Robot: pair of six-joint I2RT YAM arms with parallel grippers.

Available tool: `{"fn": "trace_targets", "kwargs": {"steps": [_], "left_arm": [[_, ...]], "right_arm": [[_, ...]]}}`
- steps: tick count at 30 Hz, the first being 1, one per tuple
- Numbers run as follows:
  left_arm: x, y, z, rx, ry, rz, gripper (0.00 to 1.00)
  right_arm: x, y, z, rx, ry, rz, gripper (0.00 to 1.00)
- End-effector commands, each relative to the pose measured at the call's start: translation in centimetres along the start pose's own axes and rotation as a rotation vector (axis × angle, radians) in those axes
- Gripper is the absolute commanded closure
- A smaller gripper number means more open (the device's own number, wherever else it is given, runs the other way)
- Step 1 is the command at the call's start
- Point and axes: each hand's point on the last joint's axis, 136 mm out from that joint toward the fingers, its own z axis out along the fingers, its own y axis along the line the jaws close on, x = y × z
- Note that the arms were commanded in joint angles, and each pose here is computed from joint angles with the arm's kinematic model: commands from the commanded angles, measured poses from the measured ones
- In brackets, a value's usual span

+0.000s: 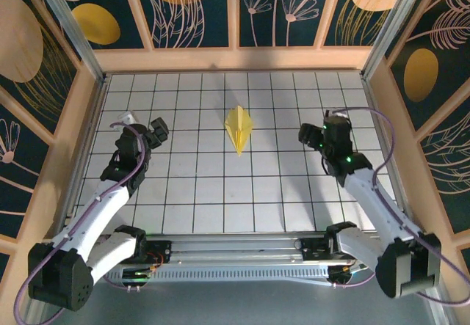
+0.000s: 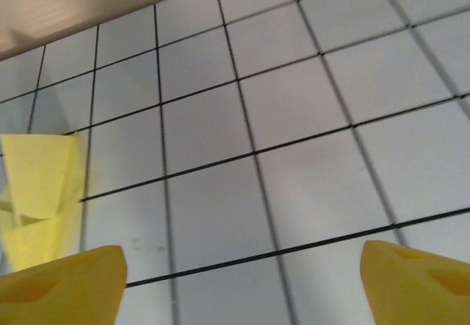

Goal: Fold a paper plane with a square sheet of paper (fold left side to right side)
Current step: Place the paper plane at the center of the table, then reset both arms

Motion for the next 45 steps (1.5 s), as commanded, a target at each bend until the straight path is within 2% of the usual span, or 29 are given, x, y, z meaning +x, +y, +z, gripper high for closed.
{"fn": "trace_targets", "kwargs": {"steps": [1, 11, 18, 25, 30, 39, 45], "left_arm": [[-1.9, 1.4, 0.2, -0.072, -0.13, 0.075, 0.01], [-1.6, 5.9, -0.2, -0.241, -0.332, 0.172, 0.01], [-0.1, 6.5, 1.5, -0.264, -0.307, 0.24, 0.01], [1.9, 6.3, 3.3, -0.2, -0.278, 0.302, 0.01], [2.8, 5.9, 4.1, -0.147, -0.272, 0.329, 0.01], [2.1, 4.0, 5.0, -0.038, -0.321, 0.365, 0.01], [2.3, 4.5, 5.3, -0.006, -0.35, 0.361, 0.01]], "right_arm": [[-3.6, -1.1, -1.5, 0.007, -0.239, -0.04, 0.02], [-0.8, -5.9, 0.2, 0.085, -0.285, -0.026, 0.01], [0.8, -8.2, 1.1, 0.107, -0.319, -0.047, 0.01], [2.0, -8.7, 1.8, 0.064, -0.378, -0.027, 0.01], [2.4, -8.1, 3.4, 0.023, -0.364, -0.047, 0.01], [-0.2, -6.0, 4.1, -0.093, -0.504, -0.095, 0.01], [0.7, -5.8, 5.1, -0.113, -0.524, -0.149, 0.01]]}}
